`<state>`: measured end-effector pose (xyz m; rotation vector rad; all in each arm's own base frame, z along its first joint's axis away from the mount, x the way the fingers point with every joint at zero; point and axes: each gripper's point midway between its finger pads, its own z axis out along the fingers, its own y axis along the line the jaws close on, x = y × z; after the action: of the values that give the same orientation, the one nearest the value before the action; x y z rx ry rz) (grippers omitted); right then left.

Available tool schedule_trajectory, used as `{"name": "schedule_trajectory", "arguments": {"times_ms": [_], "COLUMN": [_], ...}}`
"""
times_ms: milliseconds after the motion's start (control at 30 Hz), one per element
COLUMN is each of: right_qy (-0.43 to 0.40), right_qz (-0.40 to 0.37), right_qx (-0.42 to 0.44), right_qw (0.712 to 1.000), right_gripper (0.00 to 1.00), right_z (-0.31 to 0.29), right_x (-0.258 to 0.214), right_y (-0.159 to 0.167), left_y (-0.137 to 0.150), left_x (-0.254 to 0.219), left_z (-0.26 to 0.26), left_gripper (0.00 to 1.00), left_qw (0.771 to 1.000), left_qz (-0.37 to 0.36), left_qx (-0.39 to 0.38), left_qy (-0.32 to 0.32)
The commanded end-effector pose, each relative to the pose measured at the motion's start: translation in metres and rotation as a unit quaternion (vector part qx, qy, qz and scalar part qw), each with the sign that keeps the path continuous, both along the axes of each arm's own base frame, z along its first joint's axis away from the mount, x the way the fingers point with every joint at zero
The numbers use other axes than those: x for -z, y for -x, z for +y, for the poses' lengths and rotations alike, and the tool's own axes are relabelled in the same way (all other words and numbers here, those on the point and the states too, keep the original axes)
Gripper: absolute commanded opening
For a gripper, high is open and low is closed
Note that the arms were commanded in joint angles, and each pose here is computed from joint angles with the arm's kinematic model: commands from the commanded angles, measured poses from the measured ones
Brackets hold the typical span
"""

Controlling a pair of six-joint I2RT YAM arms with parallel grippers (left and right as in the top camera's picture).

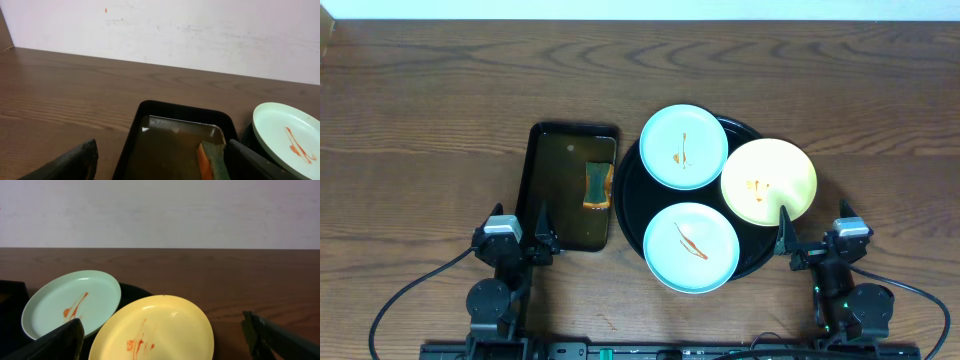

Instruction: Clean dirty plates on tray and stack at the side

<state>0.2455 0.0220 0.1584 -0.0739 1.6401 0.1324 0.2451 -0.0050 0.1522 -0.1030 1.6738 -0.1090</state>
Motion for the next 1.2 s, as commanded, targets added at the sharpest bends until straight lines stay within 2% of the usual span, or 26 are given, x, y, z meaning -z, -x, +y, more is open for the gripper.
{"name": "schedule_trajectory", "arguments": {"times_ms": [0,267,433,567,633,867,933,1033,1133,1167], "right_qy": [-0.012,-0.048,-0.058,-0.064,-0.072,-0.096,-0.088,-0.057,-0.080,-0.093], "right_qz": [0.003,0.028,0.085,0.145,0.193,0.344,0.407,0.447,0.462,0.457], "right_qx": [0.003,0.005,-0.005,-0.025,-0.045,-0.083,-0.096,-0.128,-0.164,-0.188], "right_qw": [1.000,0.998,0.995,0.987,0.978,0.930,0.904,0.883,0.868,0.864], "right_gripper": [0.99,0.99,0.99,0.99,0.99,0.99,0.99,0.99,0.99,0.99], "right_z": [-0.001,-0.001,0.004,0.012,0.020,0.039,0.048,0.061,0.078,0.087], "right_x": [0.001,0.005,0.003,-0.005,-0.008,-0.001,0.011,0.029,0.035,0.032], "right_y": [0.000,0.000,0.004,0.006,0.006,0.005,0.007,0.007,0.003,0.001], "left_y": [0.001,0.006,0.001,-0.006,-0.009,-0.023,-0.023,-0.023,-0.027,-0.028], "left_x": [0.019,0.024,0.009,0.002,-0.004,-0.033,-0.034,-0.024,-0.011,-0.006], "left_z": [0.003,0.003,0.003,0.002,0.002,-0.011,-0.021,-0.031,-0.035,-0.035], "left_gripper": [0.81,0.81,0.81,0.81,0.81,0.81,0.81,0.81,0.81,0.98], "left_qw": [0.999,0.995,0.989,0.976,0.963,0.937,0.922,0.903,0.891,0.886], "left_qz": [0.032,0.100,0.146,0.218,0.268,0.349,0.384,0.422,0.445,0.454], "left_qx": [-0.009,-0.011,-0.011,-0.011,-0.011,0.018,0.045,0.067,0.075,0.074], "left_qy": [0.011,0.013,0.011,0.007,0.005,0.016,0.030,0.045,0.052,0.053]}}
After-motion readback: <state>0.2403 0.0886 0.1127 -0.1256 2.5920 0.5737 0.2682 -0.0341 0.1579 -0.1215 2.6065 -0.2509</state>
